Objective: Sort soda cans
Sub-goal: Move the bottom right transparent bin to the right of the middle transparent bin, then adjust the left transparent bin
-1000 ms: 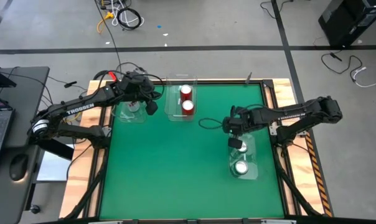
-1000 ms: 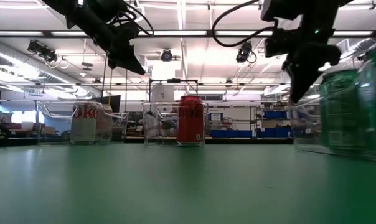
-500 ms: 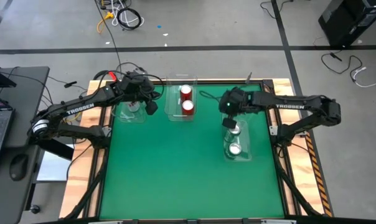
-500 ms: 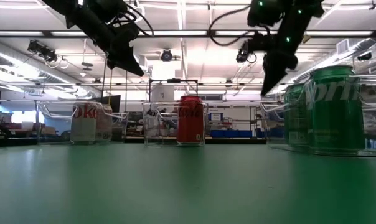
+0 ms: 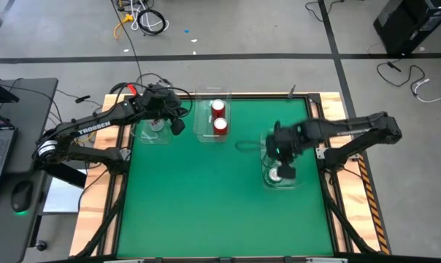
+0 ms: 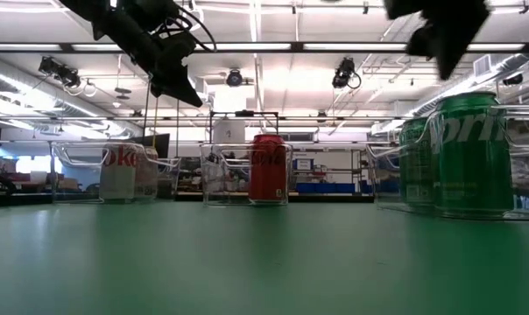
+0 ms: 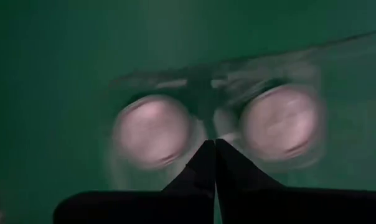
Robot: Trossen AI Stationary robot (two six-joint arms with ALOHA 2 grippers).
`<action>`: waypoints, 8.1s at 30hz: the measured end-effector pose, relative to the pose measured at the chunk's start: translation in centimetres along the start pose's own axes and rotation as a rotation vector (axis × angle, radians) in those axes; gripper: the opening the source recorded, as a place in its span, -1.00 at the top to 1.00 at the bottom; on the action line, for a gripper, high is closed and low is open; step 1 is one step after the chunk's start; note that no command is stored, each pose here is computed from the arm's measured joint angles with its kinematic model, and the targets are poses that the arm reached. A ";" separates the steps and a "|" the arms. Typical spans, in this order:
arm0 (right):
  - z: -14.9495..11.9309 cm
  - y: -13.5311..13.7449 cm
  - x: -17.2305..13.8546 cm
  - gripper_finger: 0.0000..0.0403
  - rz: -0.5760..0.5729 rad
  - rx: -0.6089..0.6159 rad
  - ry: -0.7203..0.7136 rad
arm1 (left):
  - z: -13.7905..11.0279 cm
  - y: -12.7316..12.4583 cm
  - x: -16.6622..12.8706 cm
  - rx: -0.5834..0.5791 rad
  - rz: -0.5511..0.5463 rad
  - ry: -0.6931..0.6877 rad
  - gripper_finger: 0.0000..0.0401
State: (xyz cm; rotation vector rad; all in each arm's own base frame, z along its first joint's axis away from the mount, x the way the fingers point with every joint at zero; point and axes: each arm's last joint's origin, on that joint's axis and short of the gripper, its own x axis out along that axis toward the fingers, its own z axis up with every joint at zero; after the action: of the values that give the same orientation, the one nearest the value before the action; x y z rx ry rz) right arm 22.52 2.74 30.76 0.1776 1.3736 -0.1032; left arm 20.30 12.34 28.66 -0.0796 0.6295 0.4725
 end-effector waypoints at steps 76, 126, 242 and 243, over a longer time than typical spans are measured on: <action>2.1 -7.6 4.7 1.00 -0.139 0.164 -0.164 | -0.6 -0.1 0.0 -0.057 -0.007 0.061 0.99; -0.3 -10.0 5.6 1.00 -0.114 0.312 -0.131 | -3.2 1.7 0.4 -0.244 0.294 0.323 1.00; -0.2 -10.2 5.6 1.00 -0.172 0.229 -0.139 | -6.2 7.8 1.2 -0.518 0.732 0.646 1.00; -0.2 -10.2 5.6 1.00 -0.172 0.229 -0.139 | -6.3 7.6 0.9 -0.530 0.754 0.657 1.00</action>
State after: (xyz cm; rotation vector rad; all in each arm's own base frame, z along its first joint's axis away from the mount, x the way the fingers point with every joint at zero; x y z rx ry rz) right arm 21.62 -7.02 24.55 0.2388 1.2351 -0.4104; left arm 14.10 18.11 23.50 -0.5269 1.1684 1.3692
